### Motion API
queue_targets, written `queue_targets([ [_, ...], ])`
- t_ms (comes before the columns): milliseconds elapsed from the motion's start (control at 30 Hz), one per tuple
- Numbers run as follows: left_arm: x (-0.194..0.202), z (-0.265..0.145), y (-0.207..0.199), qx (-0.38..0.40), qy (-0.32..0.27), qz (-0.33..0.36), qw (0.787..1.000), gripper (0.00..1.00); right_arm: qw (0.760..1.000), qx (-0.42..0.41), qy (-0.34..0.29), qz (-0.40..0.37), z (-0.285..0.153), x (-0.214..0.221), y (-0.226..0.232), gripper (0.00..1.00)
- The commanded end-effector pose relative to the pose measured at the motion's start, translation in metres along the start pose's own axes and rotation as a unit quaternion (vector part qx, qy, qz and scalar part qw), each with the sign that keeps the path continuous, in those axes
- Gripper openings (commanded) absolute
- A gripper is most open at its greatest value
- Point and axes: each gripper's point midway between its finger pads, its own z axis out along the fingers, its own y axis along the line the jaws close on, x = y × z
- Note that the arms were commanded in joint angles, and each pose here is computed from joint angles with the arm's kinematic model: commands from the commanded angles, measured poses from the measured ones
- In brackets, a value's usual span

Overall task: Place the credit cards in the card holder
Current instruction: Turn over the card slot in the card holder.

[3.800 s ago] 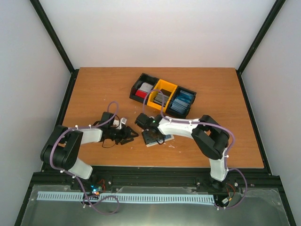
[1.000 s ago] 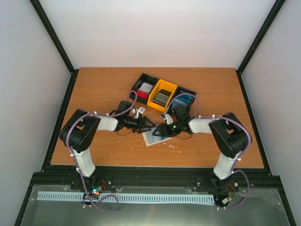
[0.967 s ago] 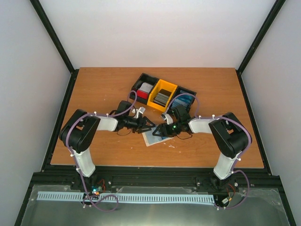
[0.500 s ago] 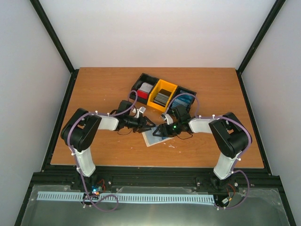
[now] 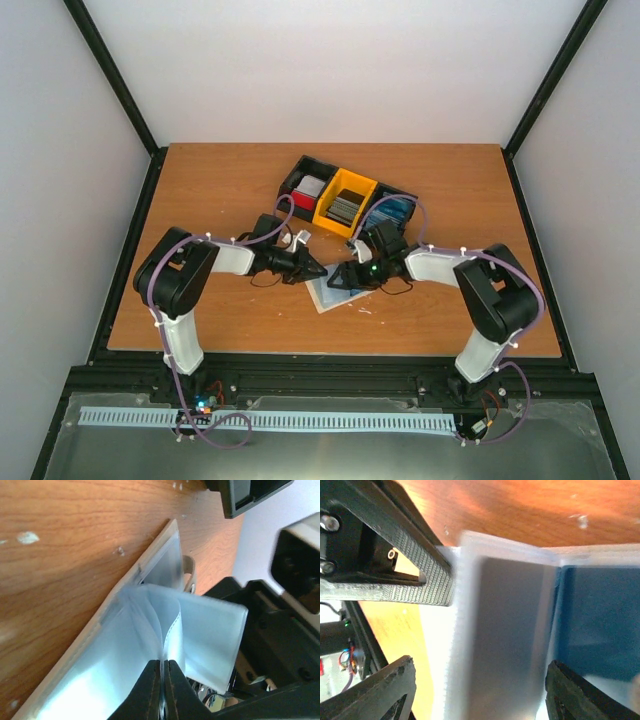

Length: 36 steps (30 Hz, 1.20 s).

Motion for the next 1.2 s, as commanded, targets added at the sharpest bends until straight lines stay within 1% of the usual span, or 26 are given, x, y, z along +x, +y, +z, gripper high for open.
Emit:
queue_targets([
  [0, -0.002, -0.001, -0.001, -0.013, 0.004, 0.013, 1.000, 0.02, 0.996, 0.074, -0.038, 0.023, -0.030, -0.011, -0.011, 0.71],
  [133, -0.004, -0.002, -0.002, -0.018, 0.002, 0.017, 1.000, 0.02, 0.982, 0.170, -0.078, 0.028, -0.065, -0.023, -0.026, 0.69],
  [200, -0.004, -0.002, -0.002, -0.020, 0.003, 0.017, 1.000, 0.02, 0.973, 0.215, -0.079, 0.024, -0.077, -0.024, -0.034, 0.68],
  [300, -0.003, -0.002, -0.001, -0.023, 0.006, 0.016, 1.000, 0.02, 0.961, 0.267, -0.065, 0.021, -0.085, -0.023, -0.048, 0.66],
  [367, -0.002, -0.003, 0.000, -0.029, 0.007, 0.015, 0.999, 0.05, 0.960, 0.269, -0.071, 0.013, -0.089, -0.026, -0.045, 0.65],
  [433, 0.000, -0.005, 0.003, -0.041, 0.007, 0.014, 0.999, 0.11, 0.966, 0.244, -0.083, 0.001, -0.091, -0.031, -0.031, 0.63],
  [500, 0.002, -0.010, 0.005, -0.061, -0.001, 0.018, 0.998, 0.24, 0.973, 0.213, -0.085, -0.010, -0.087, -0.034, -0.018, 0.61],
  [533, 0.002, -0.014, 0.005, -0.070, -0.007, 0.022, 0.997, 0.29, 0.975, 0.207, -0.078, -0.011, -0.082, -0.033, -0.016, 0.59],
  [700, 0.007, -0.034, -0.003, -0.111, -0.032, 0.045, 0.992, 0.43, 0.972, 0.230, -0.044, -0.032, -0.056, -0.027, -0.012, 0.51],
  [800, 0.005, -0.043, -0.005, -0.130, -0.050, 0.049, 0.989, 0.48, 0.961, 0.269, -0.032, -0.050, -0.042, -0.025, -0.011, 0.48],
  [867, 0.001, -0.050, -0.003, -0.149, -0.071, 0.045, 0.985, 0.50, 0.951, 0.305, -0.029, -0.048, -0.038, -0.027, -0.017, 0.48],
  [967, -0.009, -0.068, 0.004, -0.195, -0.123, 0.029, 0.973, 0.55, 0.939, 0.340, -0.043, -0.031, -0.042, -0.034, -0.022, 0.52],
  [1100, -0.018, -0.096, 0.001, -0.215, -0.185, 0.023, 0.959, 0.62, 0.934, 0.339, -0.100, -0.040, -0.069, -0.070, -0.002, 0.57],
  [1167, -0.021, -0.108, -0.002, -0.212, -0.208, 0.026, 0.954, 0.63, 0.930, 0.340, -0.132, -0.052, -0.090, -0.095, 0.009, 0.60],
])
